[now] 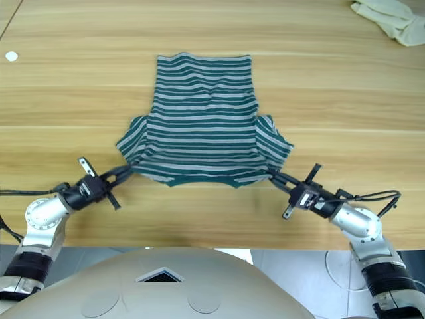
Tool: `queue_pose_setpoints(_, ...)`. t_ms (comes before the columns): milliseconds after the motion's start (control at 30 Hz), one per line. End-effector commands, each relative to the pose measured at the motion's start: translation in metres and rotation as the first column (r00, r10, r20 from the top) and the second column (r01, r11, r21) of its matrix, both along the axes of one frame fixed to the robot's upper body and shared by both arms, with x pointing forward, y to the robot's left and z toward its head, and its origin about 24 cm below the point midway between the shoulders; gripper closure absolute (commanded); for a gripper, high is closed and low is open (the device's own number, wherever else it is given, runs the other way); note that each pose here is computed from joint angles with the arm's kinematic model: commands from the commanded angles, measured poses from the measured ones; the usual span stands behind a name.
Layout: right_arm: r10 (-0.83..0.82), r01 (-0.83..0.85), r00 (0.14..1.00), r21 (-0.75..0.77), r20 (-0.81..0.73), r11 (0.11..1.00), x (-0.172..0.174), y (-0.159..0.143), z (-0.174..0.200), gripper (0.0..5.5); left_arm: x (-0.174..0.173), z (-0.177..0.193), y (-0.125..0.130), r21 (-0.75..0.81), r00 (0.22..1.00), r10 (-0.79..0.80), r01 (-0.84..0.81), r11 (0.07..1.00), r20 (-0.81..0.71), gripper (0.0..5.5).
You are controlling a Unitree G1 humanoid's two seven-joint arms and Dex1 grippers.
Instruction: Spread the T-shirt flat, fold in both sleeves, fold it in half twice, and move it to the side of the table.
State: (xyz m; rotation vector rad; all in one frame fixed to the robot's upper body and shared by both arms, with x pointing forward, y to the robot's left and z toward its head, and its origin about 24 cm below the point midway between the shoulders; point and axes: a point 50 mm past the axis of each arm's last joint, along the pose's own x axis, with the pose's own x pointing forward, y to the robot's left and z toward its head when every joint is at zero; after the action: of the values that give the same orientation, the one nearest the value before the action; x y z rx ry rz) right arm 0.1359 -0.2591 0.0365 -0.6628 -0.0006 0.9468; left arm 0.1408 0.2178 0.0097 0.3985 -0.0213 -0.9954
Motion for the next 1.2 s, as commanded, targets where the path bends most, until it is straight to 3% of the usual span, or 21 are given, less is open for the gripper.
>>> queue_pose_setpoints(33,0.038,-0.039,0.999,-0.03,-0.024,0.999,-0.012,0.006,0.002,4.96,-0.02,-0.013,-0.003,0.082,0.998,-0.023,0.029,0.996,-0.065,4.7)
queue_pose_setpoints(200,0.035,-0.039,0.998,-0.07,-0.058,0.997,-0.02,0.005,-0.001,4.12,-0.035,-0.019,0.002,0.135,0.994,-0.007,0.022,0.991,-0.106,3.94)
queue_pose_setpoints(333,-0.021,0.007,0.997,-0.173,-0.079,0.985,-0.028,-0.008,-0.004,3.52,-0.046,-0.014,0.021,0.187,0.989,0.061,-0.035,0.982,-0.135,3.28)
queue_pose_setpoints(433,-0.056,0.054,0.998,-0.11,-0.009,0.992,-0.021,-0.009,0.011,3.52,-0.037,0.014,0.023,0.007,0.993,0.113,-0.113,0.994,-0.044,2.91)
queue_pose_setpoints(500,-0.094,0.096,0.989,-0.014,0.114,0.995,0.003,-0.001,0.025,3.52,-0.014,0.038,0.016,-0.152,0.984,0.157,-0.143,0.978,0.083,2.91)
queue_pose_setpoints(567,-0.126,0.128,0.972,-0.002,0.197,0.992,0.028,0.007,0.026,3.52,0.015,0.045,0.011,-0.173,0.963,0.219,-0.191,0.966,0.159,2.91)
queue_pose_setpoints(700,-0.125,0.143,0.974,-0.088,0.188,0.986,0.051,0.01,0.007,3.52,0.058,0.028,0.009,0.073,0.921,0.285,-0.314,0.947,0.266,2.91)
queue_pose_setpoints(833,-0.098,0.126,0.983,-0.184,0.153,0.975,0.06,0.011,-0.012,3.52,0.073,0.005,-0.002,0.28,0.927,0.22,-0.307,0.909,0.303,2.91)
queue_pose_setpoints(967,-0.127,0.153,0.985,-0.245,0.116,0.957,0.053,-0.002,-0.027,3.52,0.064,-0.019,0.004,0.469,0.951,0.136,-0.257,0.845,0.277,2.91)
queue_pose_setpoints(1200,-0.131,0.154,0.986,-0.288,0.1,0.945,0.043,-0.012,-0.031,3.52,0.036,-0.038,0.018,0.617,0.982,0.059,-0.159,0.771,0.178,2.91)
